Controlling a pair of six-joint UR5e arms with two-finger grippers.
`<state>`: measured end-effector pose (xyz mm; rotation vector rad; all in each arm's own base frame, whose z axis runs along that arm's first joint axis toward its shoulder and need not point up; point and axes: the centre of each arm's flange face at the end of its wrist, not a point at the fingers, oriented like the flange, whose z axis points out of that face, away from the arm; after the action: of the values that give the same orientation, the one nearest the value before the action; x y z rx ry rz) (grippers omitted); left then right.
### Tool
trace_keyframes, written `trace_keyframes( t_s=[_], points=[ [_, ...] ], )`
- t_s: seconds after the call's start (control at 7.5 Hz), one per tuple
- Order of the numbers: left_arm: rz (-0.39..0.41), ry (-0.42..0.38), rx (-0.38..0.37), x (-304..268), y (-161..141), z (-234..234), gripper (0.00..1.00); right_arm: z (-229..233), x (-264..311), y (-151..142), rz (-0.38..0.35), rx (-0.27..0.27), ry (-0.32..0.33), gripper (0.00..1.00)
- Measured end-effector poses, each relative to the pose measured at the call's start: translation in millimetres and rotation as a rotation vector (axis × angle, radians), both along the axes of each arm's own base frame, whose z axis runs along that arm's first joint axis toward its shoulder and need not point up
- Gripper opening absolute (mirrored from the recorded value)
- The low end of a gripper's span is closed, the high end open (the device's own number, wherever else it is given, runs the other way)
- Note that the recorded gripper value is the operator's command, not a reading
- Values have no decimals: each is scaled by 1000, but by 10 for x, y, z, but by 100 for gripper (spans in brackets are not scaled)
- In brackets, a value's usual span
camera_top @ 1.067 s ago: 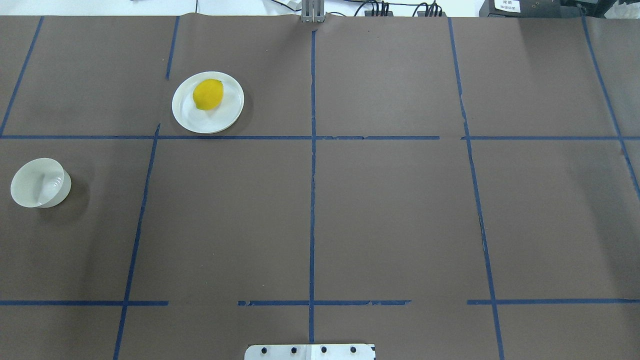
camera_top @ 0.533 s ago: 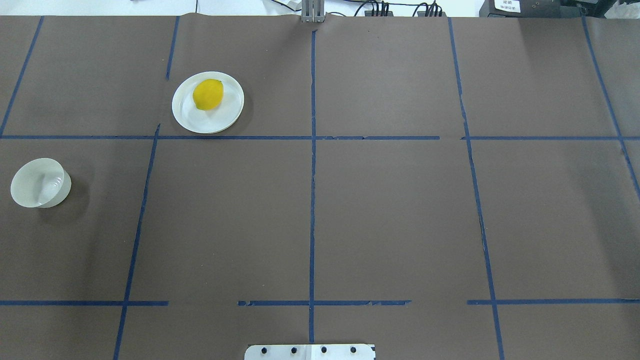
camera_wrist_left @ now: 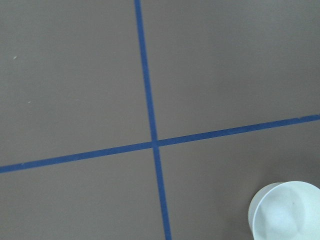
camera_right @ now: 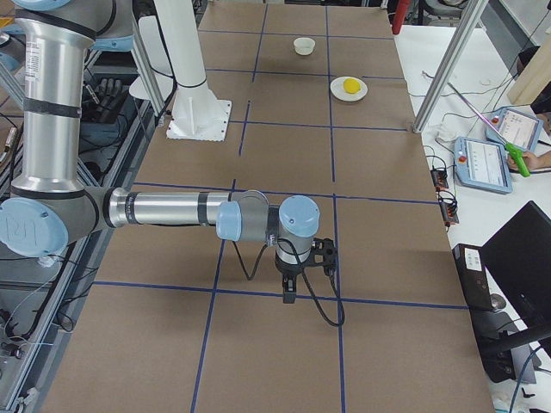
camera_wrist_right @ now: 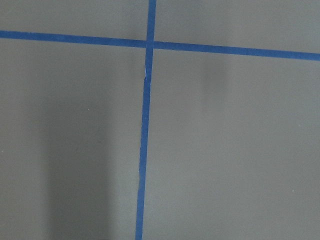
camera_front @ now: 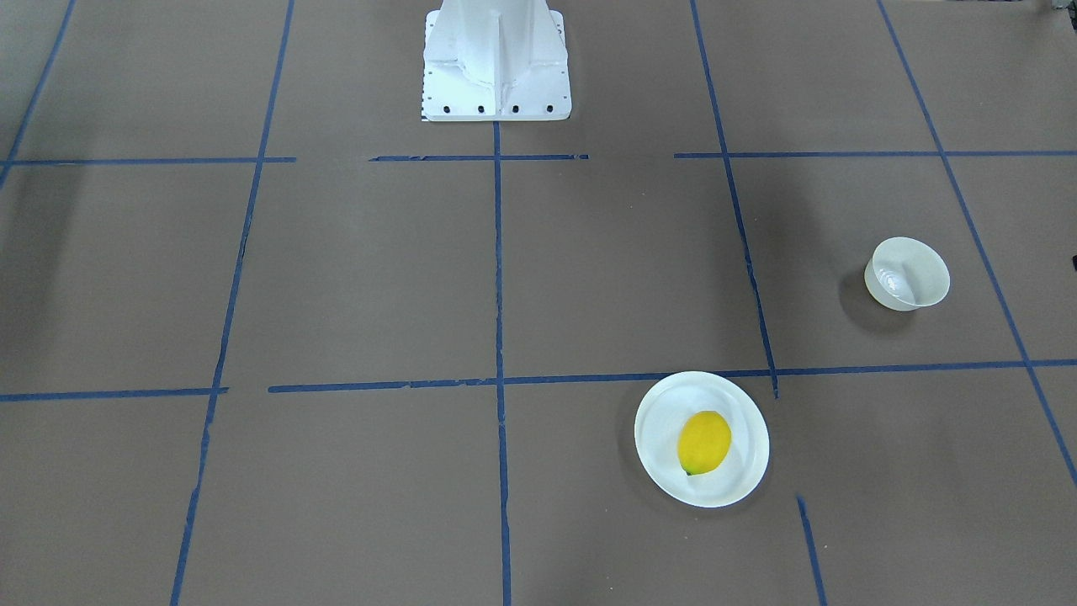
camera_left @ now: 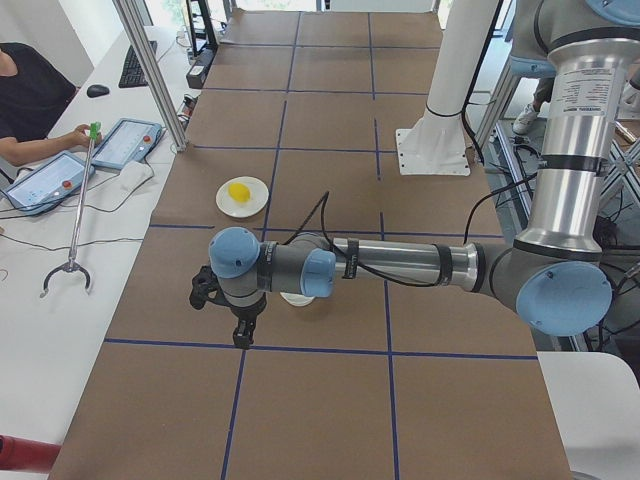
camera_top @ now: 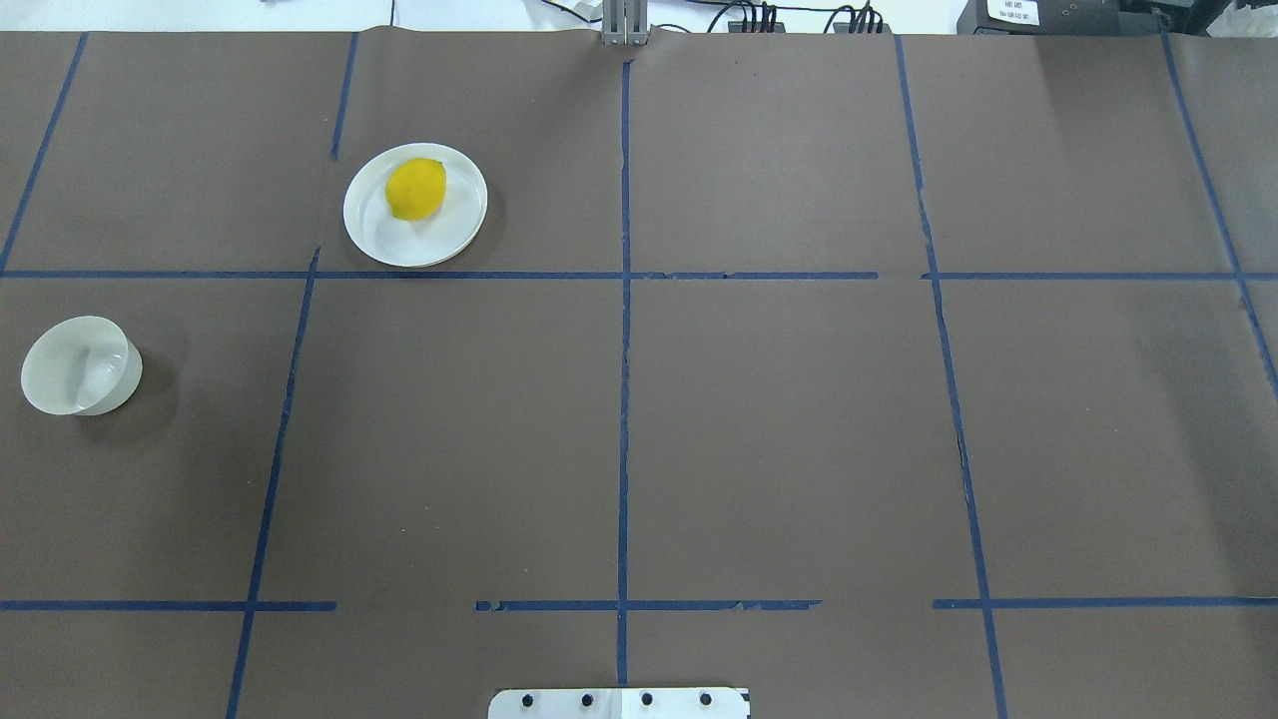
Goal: Move lemon from plate to bowl
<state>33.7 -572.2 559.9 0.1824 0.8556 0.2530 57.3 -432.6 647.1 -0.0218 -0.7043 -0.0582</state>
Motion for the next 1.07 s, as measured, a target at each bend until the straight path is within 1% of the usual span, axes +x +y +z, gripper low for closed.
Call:
trace_keyframes(
  t_s=[0.13, 0.27, 0.4, 0.67, 0.8, 1.07],
  points=[
    [18, 7, 4, 493, -154, -349, 100, 1, 0, 0, 0, 0, 0, 100],
    [8, 20, -21, 945, -226, -644, 100, 0, 0, 0, 0, 0, 0, 100],
    [-20, 40, -53, 1363, -283, -949, 100, 0, 0, 0, 0, 0, 0, 100],
    [-85, 41, -108, 2183, -470, -1554, 100, 0, 0, 0, 0, 0, 0, 100],
    [-109, 39, -121, 2472, -646, -1804, 100, 0, 0, 0, 0, 0, -1, 100],
    [-131, 36, -157, 3002, -1017, -2206, 100, 0, 0, 0, 0, 0, 0, 100]
  ],
)
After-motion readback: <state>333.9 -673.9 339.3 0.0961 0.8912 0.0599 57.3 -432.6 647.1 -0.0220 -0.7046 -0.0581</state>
